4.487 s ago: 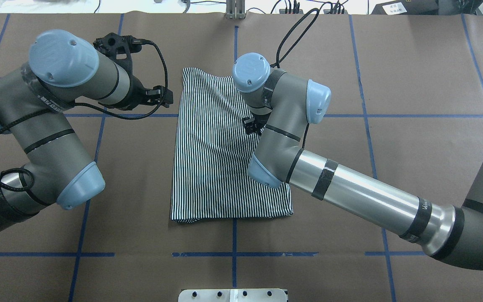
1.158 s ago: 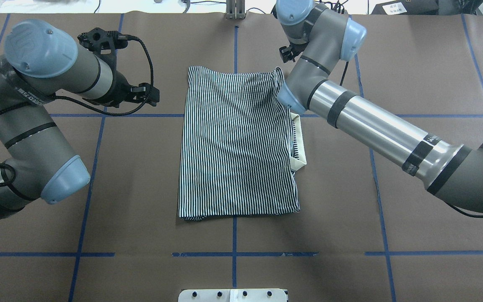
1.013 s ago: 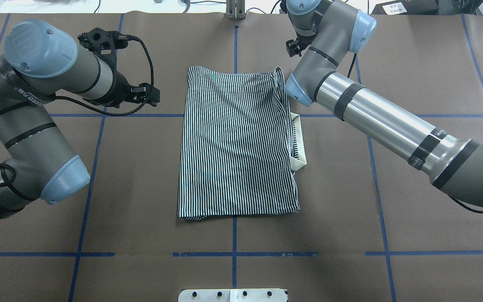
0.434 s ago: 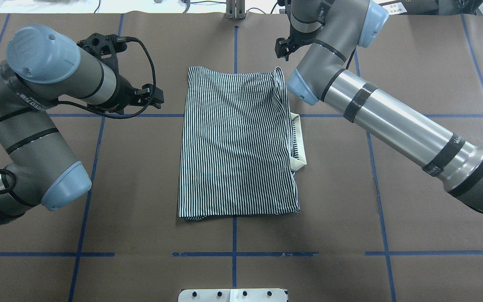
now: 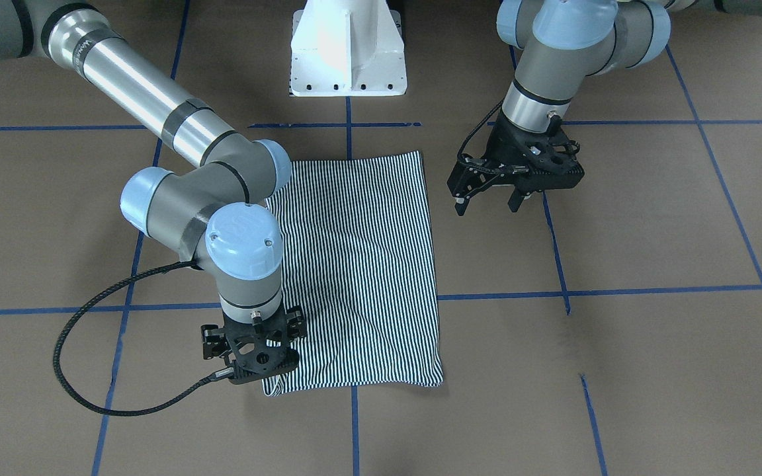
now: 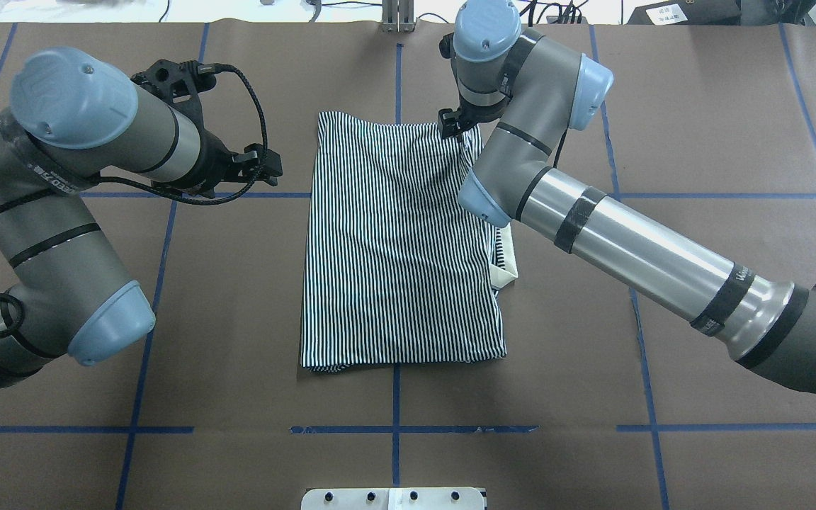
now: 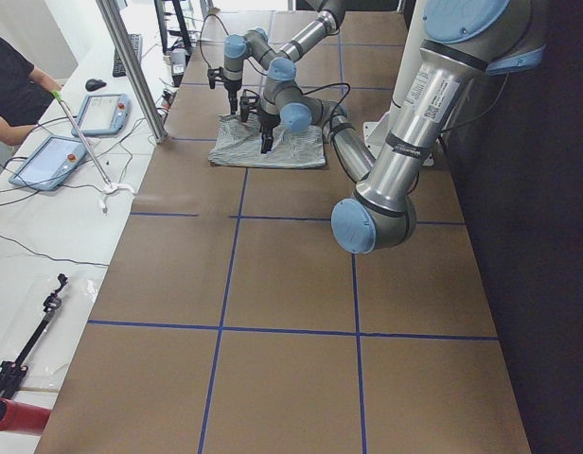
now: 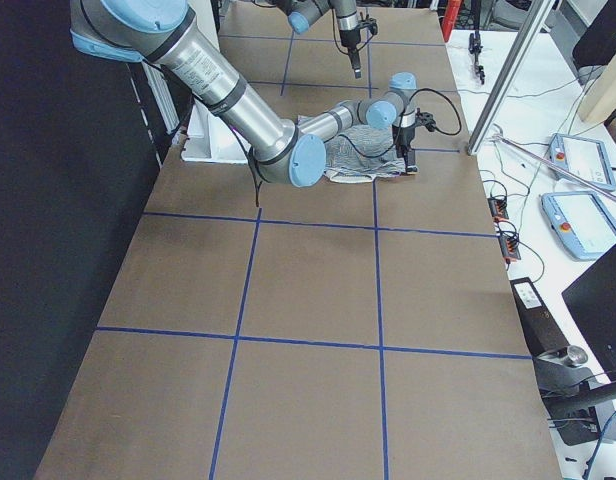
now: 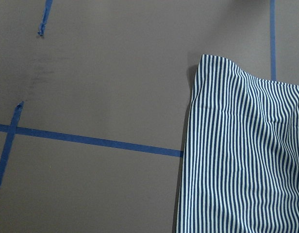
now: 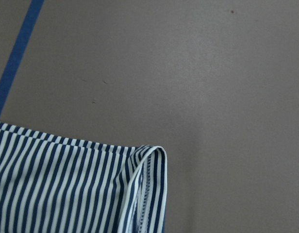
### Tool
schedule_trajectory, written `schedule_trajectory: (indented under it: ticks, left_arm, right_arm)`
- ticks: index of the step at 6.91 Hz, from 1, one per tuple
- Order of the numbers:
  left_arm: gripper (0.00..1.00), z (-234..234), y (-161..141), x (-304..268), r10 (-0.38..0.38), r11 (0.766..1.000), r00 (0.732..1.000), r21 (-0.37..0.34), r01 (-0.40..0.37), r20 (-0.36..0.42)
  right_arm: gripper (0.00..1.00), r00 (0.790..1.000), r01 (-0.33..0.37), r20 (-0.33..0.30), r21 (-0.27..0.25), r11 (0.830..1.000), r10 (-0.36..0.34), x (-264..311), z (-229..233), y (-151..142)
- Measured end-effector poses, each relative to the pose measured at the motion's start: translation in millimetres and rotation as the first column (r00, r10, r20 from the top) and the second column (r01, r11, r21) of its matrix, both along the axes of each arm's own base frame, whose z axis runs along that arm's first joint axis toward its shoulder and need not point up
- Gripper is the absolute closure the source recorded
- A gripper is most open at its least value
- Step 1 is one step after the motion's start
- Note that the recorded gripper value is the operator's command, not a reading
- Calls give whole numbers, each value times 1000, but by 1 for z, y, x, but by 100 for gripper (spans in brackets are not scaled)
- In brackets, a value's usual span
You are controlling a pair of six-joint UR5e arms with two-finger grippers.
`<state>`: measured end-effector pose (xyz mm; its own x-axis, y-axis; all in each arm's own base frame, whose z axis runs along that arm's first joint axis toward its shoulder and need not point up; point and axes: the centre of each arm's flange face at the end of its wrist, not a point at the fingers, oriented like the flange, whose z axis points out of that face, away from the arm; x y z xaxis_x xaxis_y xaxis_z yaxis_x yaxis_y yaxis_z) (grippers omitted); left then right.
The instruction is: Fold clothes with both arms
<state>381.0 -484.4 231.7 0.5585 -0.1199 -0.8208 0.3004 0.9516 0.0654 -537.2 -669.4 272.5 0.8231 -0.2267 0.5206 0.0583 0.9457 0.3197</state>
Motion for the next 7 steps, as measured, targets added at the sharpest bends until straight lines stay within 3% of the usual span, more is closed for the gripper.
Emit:
schedule_trajectory:
  ticks: [3,7]
  left_arm:
    - [0,-11,7,-3,6,1000,1000,3,-6,-4]
    - [0,-13,8,-3,10,1000,1000,4,-10,-7]
  right_arm:
    - [0,999,19,-28,20,1000,-18,-5,18,-1]
    - [0,996,72,-43,-16,997,-72,42,48,-21]
